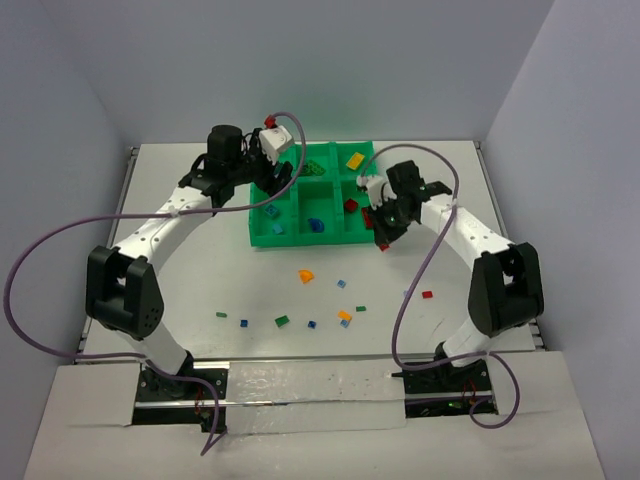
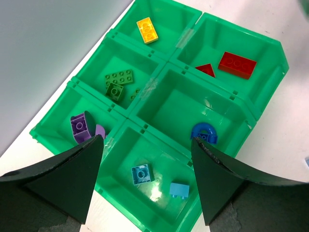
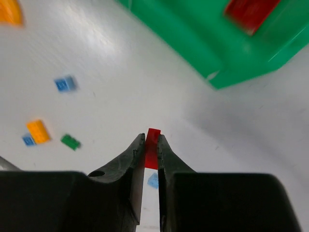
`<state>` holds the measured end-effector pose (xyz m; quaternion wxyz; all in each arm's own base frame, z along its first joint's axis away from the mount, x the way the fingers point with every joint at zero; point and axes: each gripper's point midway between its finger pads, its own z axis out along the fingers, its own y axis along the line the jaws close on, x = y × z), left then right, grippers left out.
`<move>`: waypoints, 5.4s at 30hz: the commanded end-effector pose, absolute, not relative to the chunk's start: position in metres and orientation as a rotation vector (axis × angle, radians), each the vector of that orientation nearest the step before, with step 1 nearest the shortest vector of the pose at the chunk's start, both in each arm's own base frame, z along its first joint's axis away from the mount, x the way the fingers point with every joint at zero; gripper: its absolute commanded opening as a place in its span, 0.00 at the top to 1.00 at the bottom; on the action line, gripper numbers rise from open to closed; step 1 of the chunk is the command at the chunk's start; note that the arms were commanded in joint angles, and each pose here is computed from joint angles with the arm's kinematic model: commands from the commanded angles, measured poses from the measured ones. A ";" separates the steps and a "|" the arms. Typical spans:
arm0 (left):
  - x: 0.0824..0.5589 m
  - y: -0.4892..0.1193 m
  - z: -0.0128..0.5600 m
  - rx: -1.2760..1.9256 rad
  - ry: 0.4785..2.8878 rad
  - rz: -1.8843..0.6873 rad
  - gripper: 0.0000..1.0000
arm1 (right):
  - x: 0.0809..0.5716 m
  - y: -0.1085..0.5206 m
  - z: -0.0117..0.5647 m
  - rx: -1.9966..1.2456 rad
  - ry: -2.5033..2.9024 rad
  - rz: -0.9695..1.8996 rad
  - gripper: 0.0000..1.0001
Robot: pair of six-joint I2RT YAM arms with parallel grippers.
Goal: Sort the legos into containers by color
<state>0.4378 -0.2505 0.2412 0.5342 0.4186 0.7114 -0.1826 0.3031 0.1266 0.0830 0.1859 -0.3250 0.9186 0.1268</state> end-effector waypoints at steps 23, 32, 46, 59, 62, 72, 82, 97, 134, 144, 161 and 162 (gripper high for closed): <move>0.440 -0.236 0.284 0.898 1.605 -0.376 0.12 | 0.425 0.134 0.180 -0.900 2.205 0.344 0.28; 0.437 -0.240 0.276 0.944 1.582 -0.401 0.12 | 0.288 0.041 0.127 -1.465 2.272 0.307 0.28; 0.440 -0.237 0.272 0.975 1.592 -0.384 0.12 | 0.235 0.002 0.047 -2.027 2.116 0.274 0.33; 0.436 -0.230 0.267 0.948 1.624 -0.373 0.12 | 0.240 -0.001 0.022 -2.134 1.994 0.219 0.32; 0.437 -0.230 0.266 0.947 1.628 -0.369 0.12 | 0.238 -0.002 0.017 -2.161 1.977 0.221 0.32; 0.438 -0.230 0.260 0.959 1.645 -0.369 0.12 | 0.211 0.004 0.013 -2.216 1.957 0.330 0.32; 0.441 -0.232 0.258 0.962 1.654 -0.376 0.12 | 0.197 0.014 0.015 -2.184 1.974 0.420 0.34; 0.446 -0.233 0.256 0.953 1.672 -0.376 0.11 | 0.209 0.015 0.013 -2.128 2.015 0.404 0.81; 0.440 -0.188 0.232 0.633 1.984 -0.485 0.01 | 0.486 0.199 0.157 -1.049 1.973 0.546 1.00; 0.402 -0.179 0.194 0.855 1.988 -0.585 0.07 | 0.486 0.190 0.134 -1.018 2.052 0.502 0.71; 0.325 -0.180 0.138 1.433 1.739 -0.691 0.14 | 0.475 0.182 0.196 -0.882 1.951 0.522 0.24; 0.323 -0.181 0.135 1.451 1.728 -0.697 0.14 | 0.476 0.180 0.208 -0.855 1.927 0.533 0.20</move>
